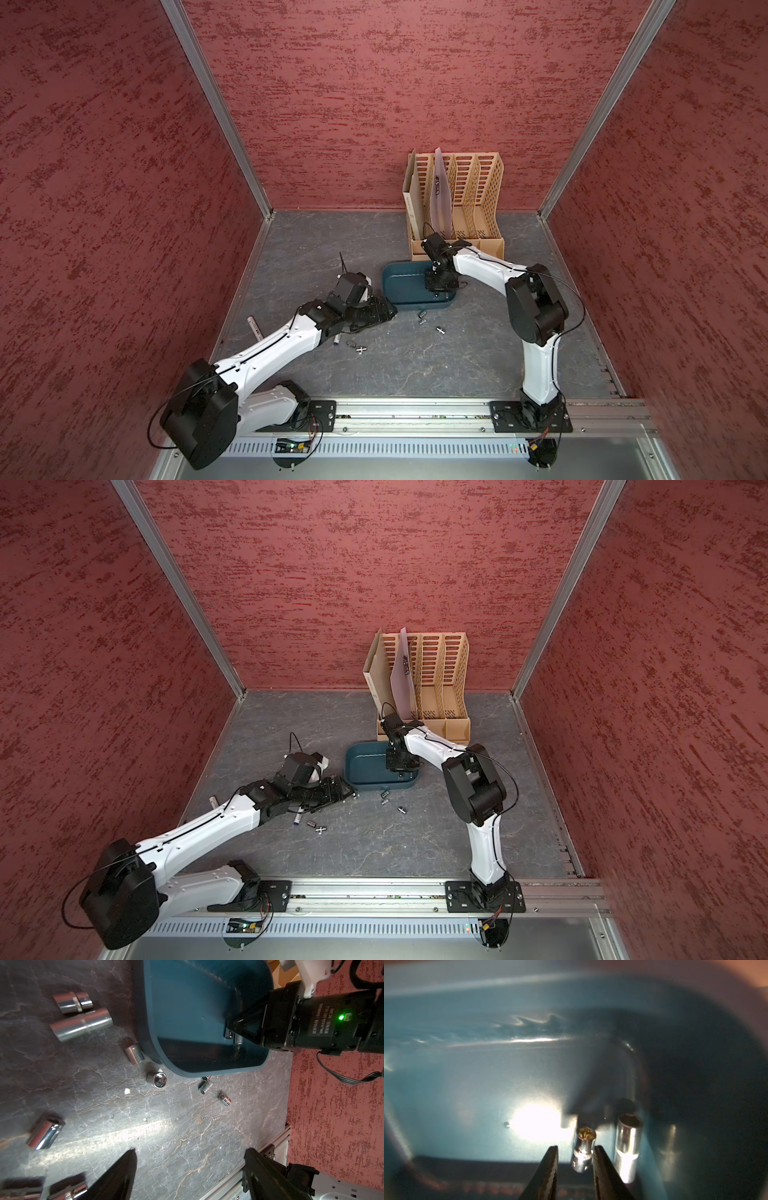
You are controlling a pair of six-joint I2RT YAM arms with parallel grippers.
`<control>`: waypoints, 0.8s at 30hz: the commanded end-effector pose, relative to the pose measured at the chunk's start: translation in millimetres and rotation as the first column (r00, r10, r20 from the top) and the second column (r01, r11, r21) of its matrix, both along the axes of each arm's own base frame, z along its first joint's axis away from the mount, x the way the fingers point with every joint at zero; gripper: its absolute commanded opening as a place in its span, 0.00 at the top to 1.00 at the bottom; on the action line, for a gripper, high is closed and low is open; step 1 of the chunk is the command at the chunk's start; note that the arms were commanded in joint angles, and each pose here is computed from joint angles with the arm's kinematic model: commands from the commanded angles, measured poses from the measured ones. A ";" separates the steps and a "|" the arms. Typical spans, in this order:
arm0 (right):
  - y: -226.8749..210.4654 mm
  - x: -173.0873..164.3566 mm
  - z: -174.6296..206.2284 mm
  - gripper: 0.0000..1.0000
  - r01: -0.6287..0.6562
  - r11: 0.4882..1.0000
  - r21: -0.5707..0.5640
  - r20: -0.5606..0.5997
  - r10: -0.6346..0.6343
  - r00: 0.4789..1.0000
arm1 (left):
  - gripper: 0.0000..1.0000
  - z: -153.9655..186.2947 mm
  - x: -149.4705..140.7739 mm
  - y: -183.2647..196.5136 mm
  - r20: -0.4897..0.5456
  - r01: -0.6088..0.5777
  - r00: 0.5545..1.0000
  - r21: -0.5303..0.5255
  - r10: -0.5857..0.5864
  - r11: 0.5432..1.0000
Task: Put the socket on the desktop into the storage box
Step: Place the socket head in the storage box, then pick up the socket head at the center of the board.
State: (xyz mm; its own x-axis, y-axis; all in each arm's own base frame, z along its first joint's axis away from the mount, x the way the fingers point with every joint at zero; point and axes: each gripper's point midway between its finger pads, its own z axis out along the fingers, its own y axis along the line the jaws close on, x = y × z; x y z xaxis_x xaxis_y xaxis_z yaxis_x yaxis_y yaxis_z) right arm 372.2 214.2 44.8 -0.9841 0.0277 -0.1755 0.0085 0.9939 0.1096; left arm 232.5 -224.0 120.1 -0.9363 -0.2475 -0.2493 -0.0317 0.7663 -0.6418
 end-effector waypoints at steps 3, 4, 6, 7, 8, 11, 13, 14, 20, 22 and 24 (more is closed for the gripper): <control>4.5 3.1 46.4 0.67 -0.008 0.999 0.053 0.099 0.002 0.995 | 0.16 -1.6 -5.3 12.0 -0.013 -0.034 0.999 0.024 0.035 0.999; 5.2 0.5 50.7 0.66 -0.013 0.998 0.057 0.106 0.007 0.994 | 0.16 -3.0 -7.0 14.2 -0.018 -0.035 0.999 0.034 0.036 0.999; 7.6 -5.9 57.8 0.66 -0.028 0.997 0.068 0.117 0.020 0.993 | 0.16 -4.2 -10.4 16.2 -0.027 -0.027 0.999 0.046 0.029 0.999; 9.1 -9.8 62.3 0.65 -0.036 0.997 0.073 0.126 0.027 0.992 | 0.16 -4.9 -12.7 16.5 -0.032 -0.019 0.999 0.049 0.020 0.999; 9.9 -14.0 65.5 0.65 -0.042 0.996 0.075 0.132 0.032 0.991 | 0.16 -5.5 -14.5 16.6 -0.037 -0.012 0.999 0.049 0.014 0.999; 11.6 -27.5 73.8 0.64 -0.058 0.995 0.085 0.145 0.045 0.988 | 0.16 -6.5 -20.9 13.8 -0.046 0.017 0.999 0.039 -0.015 0.999; 10.1 -38.8 79.0 0.63 -0.063 0.994 0.093 0.152 0.048 0.987 | 0.16 -6.6 -25.6 9.8 -0.048 0.042 0.998 0.028 -0.041 0.999; 9.1 -43.3 81.1 0.63 -0.065 0.993 0.096 0.156 0.050 0.986 | 0.16 -6.1 -27.0 7.9 -0.049 0.050 0.998 0.022 -0.049 0.999; -1.8 -73.0 85.9 0.61 -0.071 0.992 0.107 0.158 0.054 0.986 | 0.16 -6.8 -38.4 -12.5 -0.041 0.131 0.990 -0.005 -0.131 0.991; -6.8 -82.1 82.7 0.61 -0.076 0.992 0.103 0.152 0.059 0.987 | 0.16 -7.3 -41.4 -20.4 -0.036 0.157 0.987 -0.013 -0.157 0.988; -10.9 -89.5 79.8 0.61 -0.079 0.992 0.102 0.149 0.064 0.987 | 0.16 -9.1 -44.0 -27.0 -0.037 0.177 0.983 -0.017 -0.177 0.984</control>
State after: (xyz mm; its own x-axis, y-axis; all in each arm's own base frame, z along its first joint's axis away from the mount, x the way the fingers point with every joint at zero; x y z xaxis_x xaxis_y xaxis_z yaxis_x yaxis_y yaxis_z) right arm 288.9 205.1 123.5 -0.9517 -0.0204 -0.3065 -0.0860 0.9756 0.2022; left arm 191.6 -241.5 113.9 -0.9725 -0.1164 -0.2016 0.0411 0.7668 -0.6405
